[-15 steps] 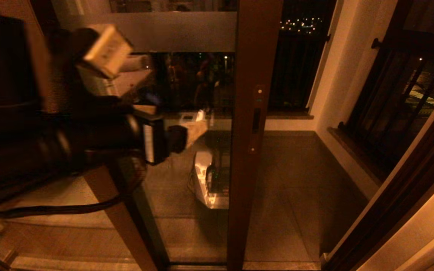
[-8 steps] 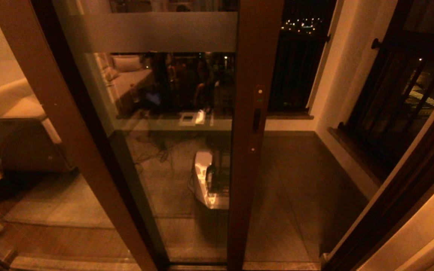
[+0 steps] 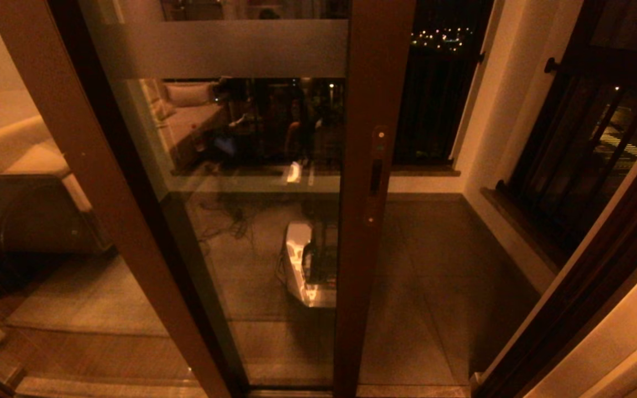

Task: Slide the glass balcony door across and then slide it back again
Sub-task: Close the slid door

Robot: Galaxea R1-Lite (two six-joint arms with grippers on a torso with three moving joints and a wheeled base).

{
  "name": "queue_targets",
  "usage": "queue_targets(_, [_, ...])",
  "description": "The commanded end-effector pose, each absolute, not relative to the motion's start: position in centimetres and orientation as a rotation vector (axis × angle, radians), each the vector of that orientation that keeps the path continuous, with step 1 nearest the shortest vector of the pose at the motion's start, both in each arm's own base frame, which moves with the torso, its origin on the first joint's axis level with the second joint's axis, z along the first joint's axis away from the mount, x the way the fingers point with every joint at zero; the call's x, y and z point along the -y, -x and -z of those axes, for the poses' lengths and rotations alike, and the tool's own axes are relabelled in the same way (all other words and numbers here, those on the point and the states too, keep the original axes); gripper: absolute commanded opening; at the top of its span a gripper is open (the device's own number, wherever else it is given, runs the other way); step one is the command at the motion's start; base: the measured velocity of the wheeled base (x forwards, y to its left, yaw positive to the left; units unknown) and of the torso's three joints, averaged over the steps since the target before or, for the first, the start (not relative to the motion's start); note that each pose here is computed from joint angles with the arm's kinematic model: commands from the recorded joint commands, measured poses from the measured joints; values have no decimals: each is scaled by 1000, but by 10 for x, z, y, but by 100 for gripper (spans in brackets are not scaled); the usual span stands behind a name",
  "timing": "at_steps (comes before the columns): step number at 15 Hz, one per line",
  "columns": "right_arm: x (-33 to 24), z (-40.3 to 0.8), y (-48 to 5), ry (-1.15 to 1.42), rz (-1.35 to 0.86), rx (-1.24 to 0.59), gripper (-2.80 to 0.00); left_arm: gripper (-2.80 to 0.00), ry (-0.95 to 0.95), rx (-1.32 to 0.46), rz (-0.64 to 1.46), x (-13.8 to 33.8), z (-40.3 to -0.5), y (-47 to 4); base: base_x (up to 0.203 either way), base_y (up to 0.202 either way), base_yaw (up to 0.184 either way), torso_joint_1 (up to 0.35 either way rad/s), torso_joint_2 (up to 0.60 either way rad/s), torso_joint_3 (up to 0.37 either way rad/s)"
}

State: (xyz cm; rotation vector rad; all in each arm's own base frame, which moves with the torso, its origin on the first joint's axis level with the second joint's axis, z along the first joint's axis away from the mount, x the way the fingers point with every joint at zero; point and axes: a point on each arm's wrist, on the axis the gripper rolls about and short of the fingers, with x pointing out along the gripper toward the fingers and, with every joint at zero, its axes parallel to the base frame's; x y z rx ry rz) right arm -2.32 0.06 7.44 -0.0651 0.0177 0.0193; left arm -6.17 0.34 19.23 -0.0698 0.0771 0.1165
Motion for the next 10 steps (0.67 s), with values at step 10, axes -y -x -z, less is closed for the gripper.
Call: queue_targets(10, [-1,-75,23,66,-19,-19,-280,-280,-76,-114,25,0,-70,26,0,0,0,0,0,0])
